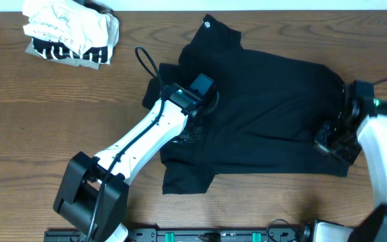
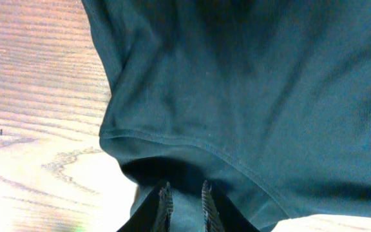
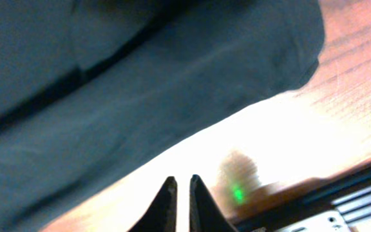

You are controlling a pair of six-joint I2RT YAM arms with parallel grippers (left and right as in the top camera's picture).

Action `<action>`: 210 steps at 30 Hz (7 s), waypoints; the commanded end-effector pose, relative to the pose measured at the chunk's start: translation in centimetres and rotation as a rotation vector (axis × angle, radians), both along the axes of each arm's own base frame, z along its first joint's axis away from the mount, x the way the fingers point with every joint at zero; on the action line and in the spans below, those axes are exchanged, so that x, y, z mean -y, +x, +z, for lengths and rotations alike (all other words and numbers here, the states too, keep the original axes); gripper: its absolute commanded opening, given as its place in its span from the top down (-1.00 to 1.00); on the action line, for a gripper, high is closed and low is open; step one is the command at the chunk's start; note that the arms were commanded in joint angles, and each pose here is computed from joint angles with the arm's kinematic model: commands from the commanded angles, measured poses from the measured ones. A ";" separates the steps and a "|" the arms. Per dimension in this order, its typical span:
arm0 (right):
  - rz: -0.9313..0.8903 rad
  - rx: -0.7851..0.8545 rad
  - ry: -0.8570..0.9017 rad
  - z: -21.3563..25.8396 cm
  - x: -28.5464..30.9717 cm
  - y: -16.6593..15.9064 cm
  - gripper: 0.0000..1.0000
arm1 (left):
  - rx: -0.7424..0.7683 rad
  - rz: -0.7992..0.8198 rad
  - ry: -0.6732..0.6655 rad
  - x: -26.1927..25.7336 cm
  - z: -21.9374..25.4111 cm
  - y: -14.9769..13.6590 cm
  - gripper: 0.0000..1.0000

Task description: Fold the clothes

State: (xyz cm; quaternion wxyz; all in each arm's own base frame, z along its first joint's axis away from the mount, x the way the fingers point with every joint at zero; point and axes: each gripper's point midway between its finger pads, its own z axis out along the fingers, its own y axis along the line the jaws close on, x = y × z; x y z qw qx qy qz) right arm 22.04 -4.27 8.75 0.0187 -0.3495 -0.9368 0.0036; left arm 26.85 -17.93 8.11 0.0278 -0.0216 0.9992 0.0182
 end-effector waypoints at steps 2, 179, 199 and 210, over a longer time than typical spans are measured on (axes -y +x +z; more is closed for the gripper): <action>-0.134 0.033 -0.042 -1.8 0.2 -1.4 0.79 | 0.000 -0.004 0.015 -0.3 -0.1 0.0 0.61; -0.658 0.049 0.178 -3.4 8.3 -9.4 -0.98 | -0.137 0.320 -0.317 -3.6 -8.6 -14.1 -0.53; -0.670 0.044 0.166 -3.5 8.4 -9.5 -0.96 | -0.119 0.290 -0.329 -3.1 -9.0 -13.3 0.48; -0.764 -0.007 0.077 -3.7 9.6 -10.7 -0.98 | -0.101 0.274 -0.300 -3.5 -8.1 -13.0 0.88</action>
